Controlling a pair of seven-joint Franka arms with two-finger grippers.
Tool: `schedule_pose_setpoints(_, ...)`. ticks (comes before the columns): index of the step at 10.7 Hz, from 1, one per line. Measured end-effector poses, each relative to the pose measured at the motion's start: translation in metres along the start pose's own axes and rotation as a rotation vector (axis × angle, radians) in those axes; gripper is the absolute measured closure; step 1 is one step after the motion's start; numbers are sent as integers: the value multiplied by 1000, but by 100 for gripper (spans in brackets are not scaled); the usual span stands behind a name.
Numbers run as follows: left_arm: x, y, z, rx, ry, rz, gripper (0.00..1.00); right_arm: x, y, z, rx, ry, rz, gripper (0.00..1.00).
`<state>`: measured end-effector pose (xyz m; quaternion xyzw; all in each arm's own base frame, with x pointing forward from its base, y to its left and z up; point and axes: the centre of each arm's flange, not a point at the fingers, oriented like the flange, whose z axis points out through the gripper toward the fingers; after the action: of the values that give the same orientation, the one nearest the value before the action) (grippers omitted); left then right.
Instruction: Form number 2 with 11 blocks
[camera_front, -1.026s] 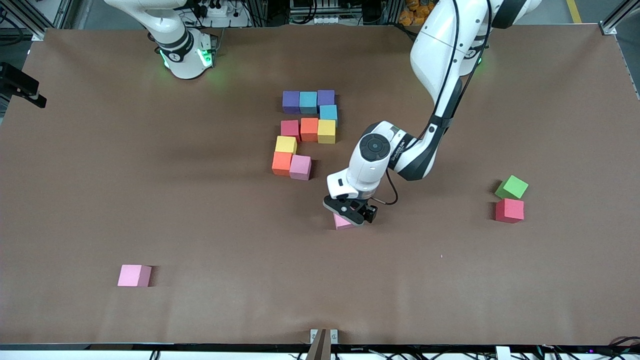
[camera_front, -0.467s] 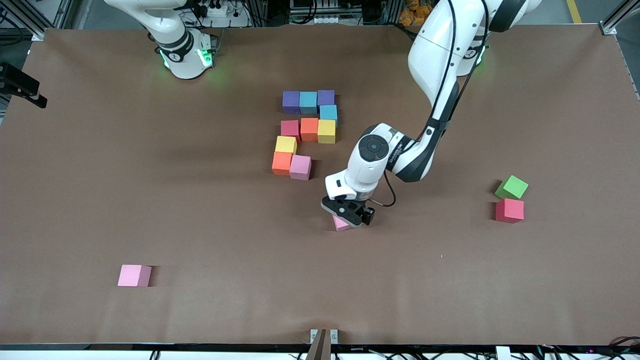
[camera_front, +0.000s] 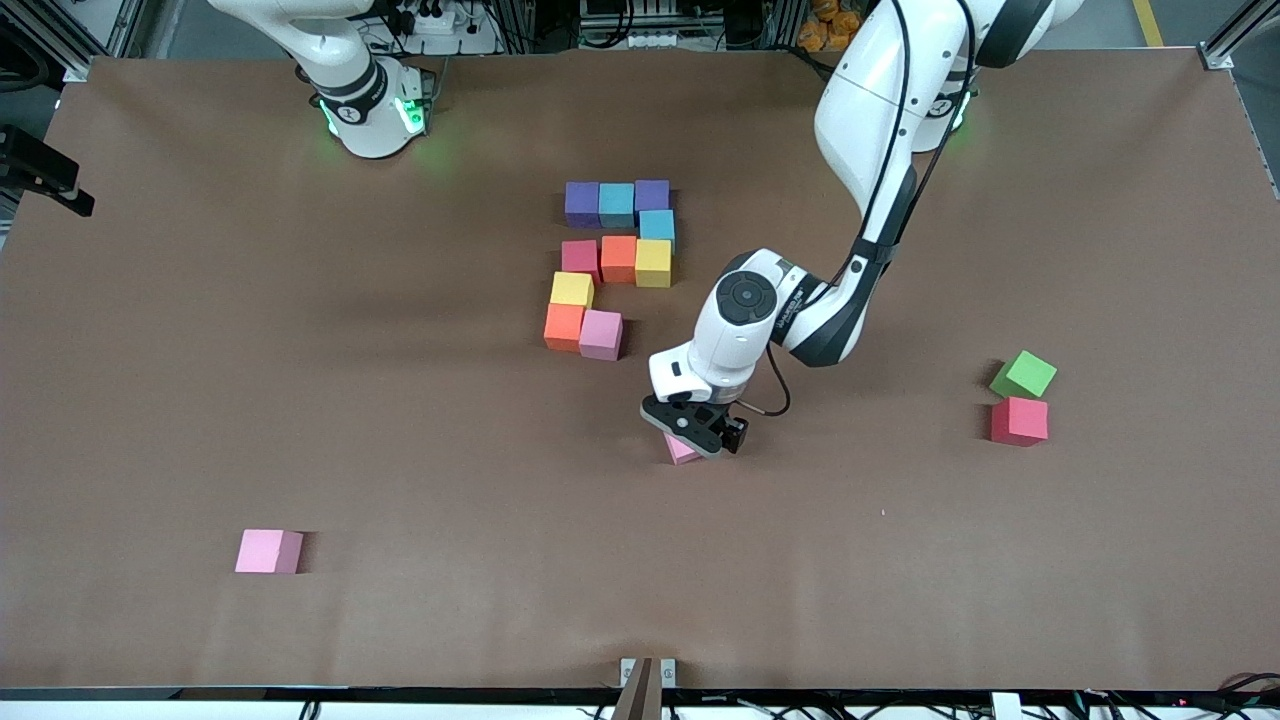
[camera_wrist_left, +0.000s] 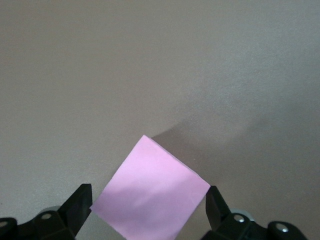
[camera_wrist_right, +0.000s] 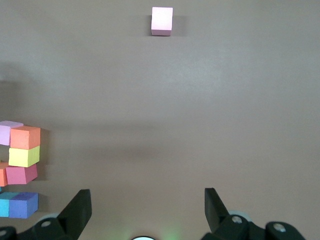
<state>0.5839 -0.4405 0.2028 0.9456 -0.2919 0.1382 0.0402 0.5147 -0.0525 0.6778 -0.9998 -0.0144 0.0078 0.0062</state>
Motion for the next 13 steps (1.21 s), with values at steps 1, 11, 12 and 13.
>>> schedule_pose_setpoints(1,0,0,0,0,0,0,2,0,0,0,0,0,0,0)
schedule_pose_setpoints(11,-10,20,-17,-28,-14,-22,46,0,0,-1,0,3,1,0)
schedule_pose_setpoints(12,-12,20,-23,-28,-22,-23,46,0,0,-1,0,3,1,0)
schedule_pose_setpoints(13,-14,19,-31,-26,-40,-23,46,0,0,-1,0,3,1,0)
